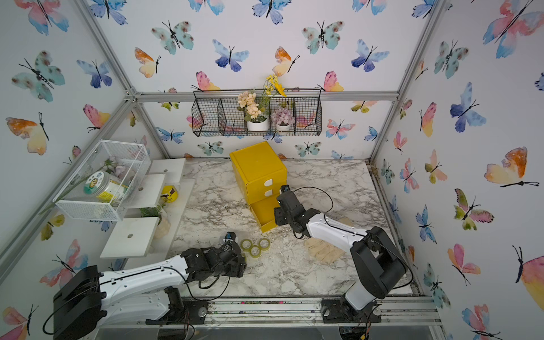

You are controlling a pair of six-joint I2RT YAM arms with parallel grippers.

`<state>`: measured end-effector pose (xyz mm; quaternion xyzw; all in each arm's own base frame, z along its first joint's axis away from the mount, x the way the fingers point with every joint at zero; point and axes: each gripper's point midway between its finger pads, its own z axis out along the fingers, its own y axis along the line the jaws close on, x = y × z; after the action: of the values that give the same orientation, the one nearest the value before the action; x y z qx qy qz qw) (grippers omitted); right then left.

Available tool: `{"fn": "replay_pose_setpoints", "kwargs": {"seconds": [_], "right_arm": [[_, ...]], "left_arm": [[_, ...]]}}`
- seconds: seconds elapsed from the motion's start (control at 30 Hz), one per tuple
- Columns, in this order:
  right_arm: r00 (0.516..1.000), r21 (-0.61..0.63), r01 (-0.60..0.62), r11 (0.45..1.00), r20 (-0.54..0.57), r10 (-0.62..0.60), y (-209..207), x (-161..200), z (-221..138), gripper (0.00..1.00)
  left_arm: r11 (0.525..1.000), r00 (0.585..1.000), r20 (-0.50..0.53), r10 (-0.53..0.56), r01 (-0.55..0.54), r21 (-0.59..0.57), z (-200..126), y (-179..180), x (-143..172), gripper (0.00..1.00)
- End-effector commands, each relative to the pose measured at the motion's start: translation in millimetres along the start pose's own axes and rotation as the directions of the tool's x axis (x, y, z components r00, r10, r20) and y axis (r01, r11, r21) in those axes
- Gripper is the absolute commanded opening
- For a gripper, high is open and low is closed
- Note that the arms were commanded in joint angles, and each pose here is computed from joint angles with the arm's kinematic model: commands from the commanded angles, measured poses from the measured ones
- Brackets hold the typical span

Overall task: Place the transparent tape into the drawer according to color
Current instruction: Pick up the tape at the center of the board.

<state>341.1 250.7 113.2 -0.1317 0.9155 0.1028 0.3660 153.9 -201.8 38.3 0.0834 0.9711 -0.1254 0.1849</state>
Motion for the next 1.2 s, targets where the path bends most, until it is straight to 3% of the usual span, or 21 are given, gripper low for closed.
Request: {"fn": "replay_pose_setpoints", "kwargs": {"seconds": [0.0, 0.5, 0.73, 0.93, 1.17], "right_arm": [[0.999, 0.010, -0.017, 1.000, 0.033, 0.017, -4.0, -6.4, -7.2, 0.65], [0.998, 0.017, -0.018, 1.000, 0.058, 0.017, -6.0, -11.3, -11.8, 0.65], [0.998, 0.022, -0.020, 1.000, 0.061, 0.019, -6.7, -11.4, -10.9, 0.65], [0.998, 0.020, -0.021, 1.000, 0.062, 0.020, -6.2, -11.4, -10.7, 0.65], [0.996, 0.007, -0.040, 0.999, 0.082, 0.040, -5.8, -15.7, -17.2, 0.65]], "left_arm": [[0.999, 0.999, 0.035, 0.021, -0.019, -0.037, 6.0, 0.6, -14.3, 0.79], [0.992, 0.997, -0.011, 0.079, -0.079, -0.098, 28.6, -1.3, -14.8, 0.65], [0.990, 0.996, -0.018, 0.083, -0.084, -0.109, 30.9, -0.5, -14.0, 0.50], [0.996, 0.998, 0.002, 0.059, -0.059, -0.071, 13.3, -5.2, -18.4, 0.46], [0.999, 0.998, 0.058, 0.040, -0.040, 0.006, -32.5, -21.0, -31.3, 0.45]]}}
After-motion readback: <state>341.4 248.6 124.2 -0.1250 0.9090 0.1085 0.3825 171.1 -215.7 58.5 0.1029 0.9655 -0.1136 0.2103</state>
